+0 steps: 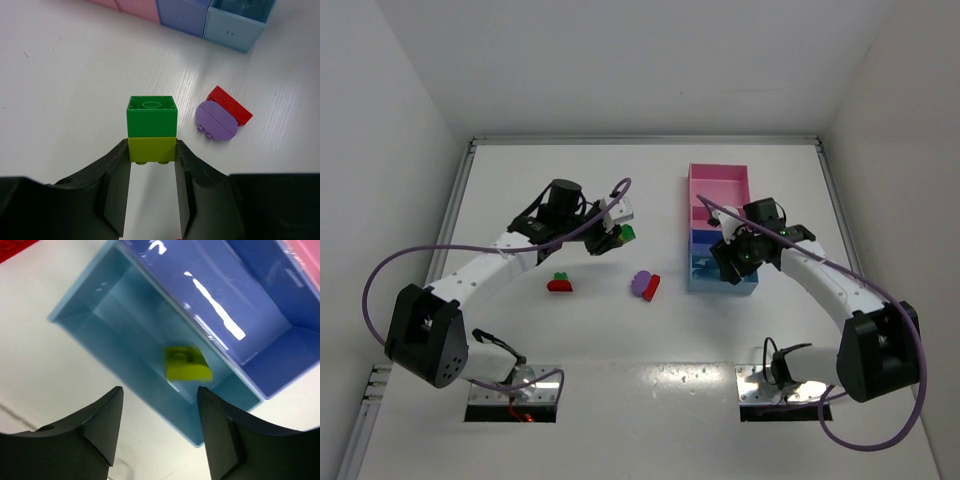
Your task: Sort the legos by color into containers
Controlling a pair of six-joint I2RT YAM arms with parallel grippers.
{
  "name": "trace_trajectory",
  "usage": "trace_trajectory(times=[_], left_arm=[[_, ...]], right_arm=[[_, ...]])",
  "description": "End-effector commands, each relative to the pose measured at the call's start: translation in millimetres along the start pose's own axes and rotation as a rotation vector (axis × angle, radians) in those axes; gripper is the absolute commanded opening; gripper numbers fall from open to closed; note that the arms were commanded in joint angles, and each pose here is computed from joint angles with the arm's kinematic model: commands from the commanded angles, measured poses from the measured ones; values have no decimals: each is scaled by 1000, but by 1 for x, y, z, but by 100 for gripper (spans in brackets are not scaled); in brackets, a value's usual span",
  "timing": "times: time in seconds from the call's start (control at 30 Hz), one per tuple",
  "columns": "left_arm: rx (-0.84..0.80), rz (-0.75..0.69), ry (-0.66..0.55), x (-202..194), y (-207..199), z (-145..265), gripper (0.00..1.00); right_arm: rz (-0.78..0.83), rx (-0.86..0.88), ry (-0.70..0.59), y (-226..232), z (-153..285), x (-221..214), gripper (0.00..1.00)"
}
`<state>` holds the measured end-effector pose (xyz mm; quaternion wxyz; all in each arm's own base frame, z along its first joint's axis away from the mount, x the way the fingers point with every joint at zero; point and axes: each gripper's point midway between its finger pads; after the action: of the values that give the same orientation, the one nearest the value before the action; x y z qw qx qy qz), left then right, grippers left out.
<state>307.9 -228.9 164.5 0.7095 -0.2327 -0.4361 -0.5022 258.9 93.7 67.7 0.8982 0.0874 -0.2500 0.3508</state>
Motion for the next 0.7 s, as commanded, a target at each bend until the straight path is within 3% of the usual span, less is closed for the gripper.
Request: trace_trajectory(times=[0.0,0.17,0.3,0.37,0.67], left_arm=[[6,-16,-61,21,7,3,18],[-35,-18,-82,25,0,2,18],[-65,14,-117,32,-6,2,18],[-95,26,-122,37,-14,-2,18],[-138,13,-125,46,-25,-15,18]], right_arm=[[30,67,-86,9,17,27,62],[2,245,-221,36,44,70,64],[-83,571,-317,78,60,110,64],[-140,703,-301,90,57,123,63],[-330,843,-321,91,38,162,64]])
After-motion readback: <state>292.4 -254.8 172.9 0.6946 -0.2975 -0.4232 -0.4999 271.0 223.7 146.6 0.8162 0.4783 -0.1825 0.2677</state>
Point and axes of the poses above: each gripper's point midway between its finger pads, its own z axis back along the fingers, its own y axis along the line the jaws close on, x = y × z, and after that the axes turned 2 degrees about z, right-handed
